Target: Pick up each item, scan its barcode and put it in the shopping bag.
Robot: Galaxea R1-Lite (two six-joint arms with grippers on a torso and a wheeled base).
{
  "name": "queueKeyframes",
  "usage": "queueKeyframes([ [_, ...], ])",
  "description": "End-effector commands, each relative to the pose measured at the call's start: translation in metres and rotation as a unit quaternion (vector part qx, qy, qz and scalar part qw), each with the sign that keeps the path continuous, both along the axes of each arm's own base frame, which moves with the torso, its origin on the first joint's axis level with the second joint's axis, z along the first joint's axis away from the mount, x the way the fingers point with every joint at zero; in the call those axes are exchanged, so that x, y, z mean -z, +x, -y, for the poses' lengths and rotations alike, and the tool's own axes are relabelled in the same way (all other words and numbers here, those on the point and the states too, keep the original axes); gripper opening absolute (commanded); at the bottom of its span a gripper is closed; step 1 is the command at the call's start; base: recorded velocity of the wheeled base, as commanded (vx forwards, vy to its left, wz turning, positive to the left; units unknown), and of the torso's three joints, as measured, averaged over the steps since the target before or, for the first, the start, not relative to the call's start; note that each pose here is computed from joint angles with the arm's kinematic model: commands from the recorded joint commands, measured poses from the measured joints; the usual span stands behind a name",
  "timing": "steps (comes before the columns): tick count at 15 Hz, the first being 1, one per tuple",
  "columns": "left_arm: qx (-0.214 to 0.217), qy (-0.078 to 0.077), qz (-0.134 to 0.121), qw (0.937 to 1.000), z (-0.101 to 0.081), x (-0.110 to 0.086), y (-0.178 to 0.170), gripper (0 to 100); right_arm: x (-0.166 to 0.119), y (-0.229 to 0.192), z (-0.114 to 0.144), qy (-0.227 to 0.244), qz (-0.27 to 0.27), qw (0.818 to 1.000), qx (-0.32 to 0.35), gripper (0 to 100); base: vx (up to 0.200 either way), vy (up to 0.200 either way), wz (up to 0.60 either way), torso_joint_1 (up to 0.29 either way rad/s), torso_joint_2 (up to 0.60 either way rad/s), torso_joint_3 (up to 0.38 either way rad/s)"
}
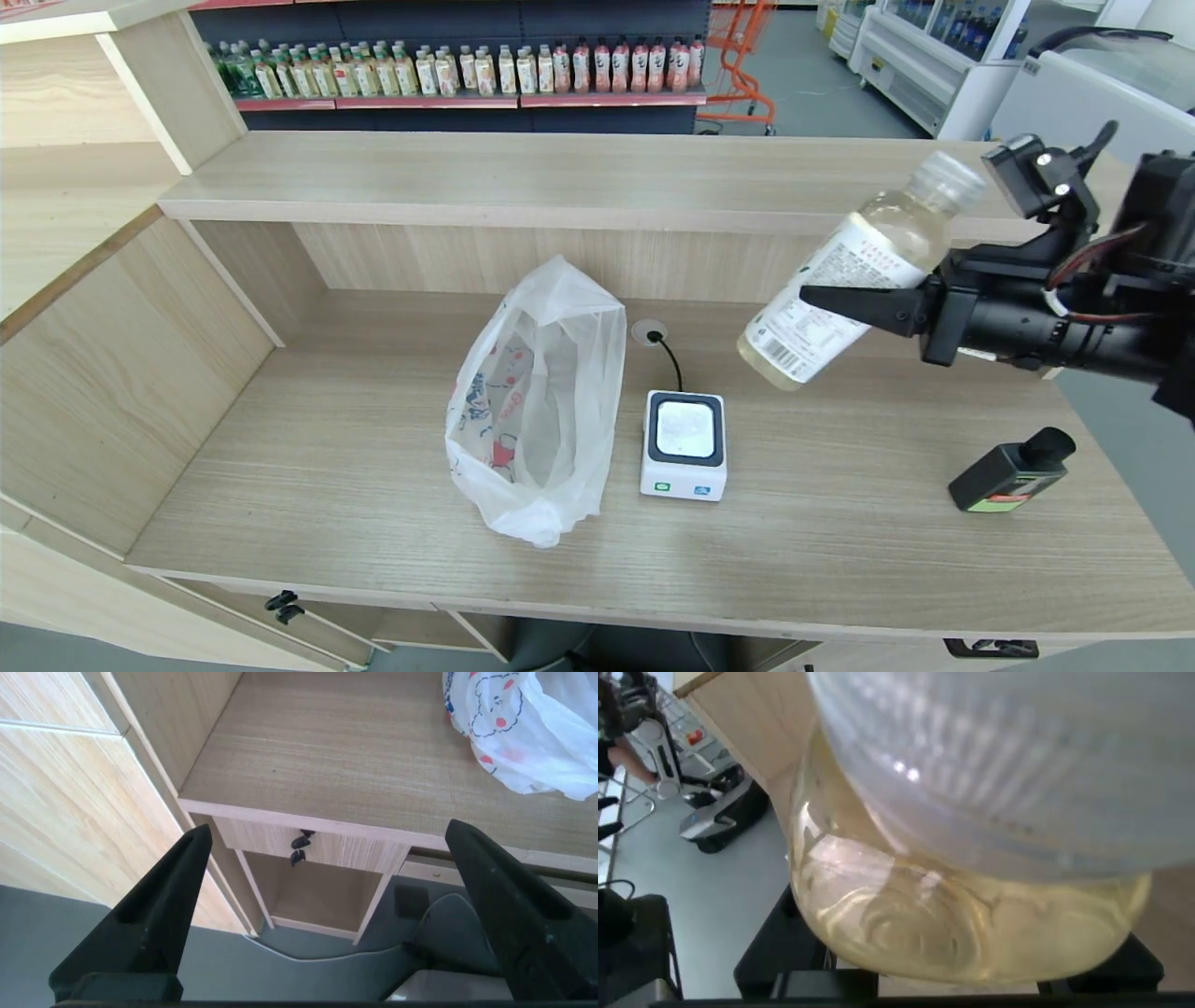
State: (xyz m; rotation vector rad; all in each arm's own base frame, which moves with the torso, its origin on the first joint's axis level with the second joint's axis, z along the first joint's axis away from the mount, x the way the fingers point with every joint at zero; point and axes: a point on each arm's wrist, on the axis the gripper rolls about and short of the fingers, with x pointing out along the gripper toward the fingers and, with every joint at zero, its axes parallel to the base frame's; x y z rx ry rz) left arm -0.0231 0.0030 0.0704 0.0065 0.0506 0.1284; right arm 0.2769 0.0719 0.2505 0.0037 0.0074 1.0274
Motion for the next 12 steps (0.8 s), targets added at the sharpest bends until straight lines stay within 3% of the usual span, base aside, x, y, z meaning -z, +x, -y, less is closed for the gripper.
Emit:
queueKeyframes([
  [1, 0.000, 0.000, 0.000, 1.0000, 0.000, 0.000, 0.000, 100, -0.025, -0.035, 0.017, 0.022, 0.002, 0.999, 0.042, 0, 0.000, 0.000, 0.00, 0.000, 0.00, 0.000],
  [3, 0.000, 0.000, 0.001, 1.0000, 0.000, 0.000, 0.000, 100, -0.024, -0.041, 0.018, 0.027, -0.027, 0.996, 0.077, 0, 0.000, 0.000, 0.00, 0.000, 0.00, 0.000],
  [11, 0.000, 0.001, 0.000, 1.0000, 0.000, 0.000, 0.000, 100, -0.007, -0.059, 0.019, 0.021, -0.053, 0.996, 0.074, 0, 0.000, 0.000, 0.00, 0.000, 0.00, 0.000],
  [12, 0.000, 0.001, -0.001, 1.0000, 0.000, 0.000, 0.000, 100, -0.007, -0.058, 0.018, 0.020, -0.057, 0.995, 0.074, 0, 0.000, 0.200, 0.00, 0.002, 0.00, 0.007],
])
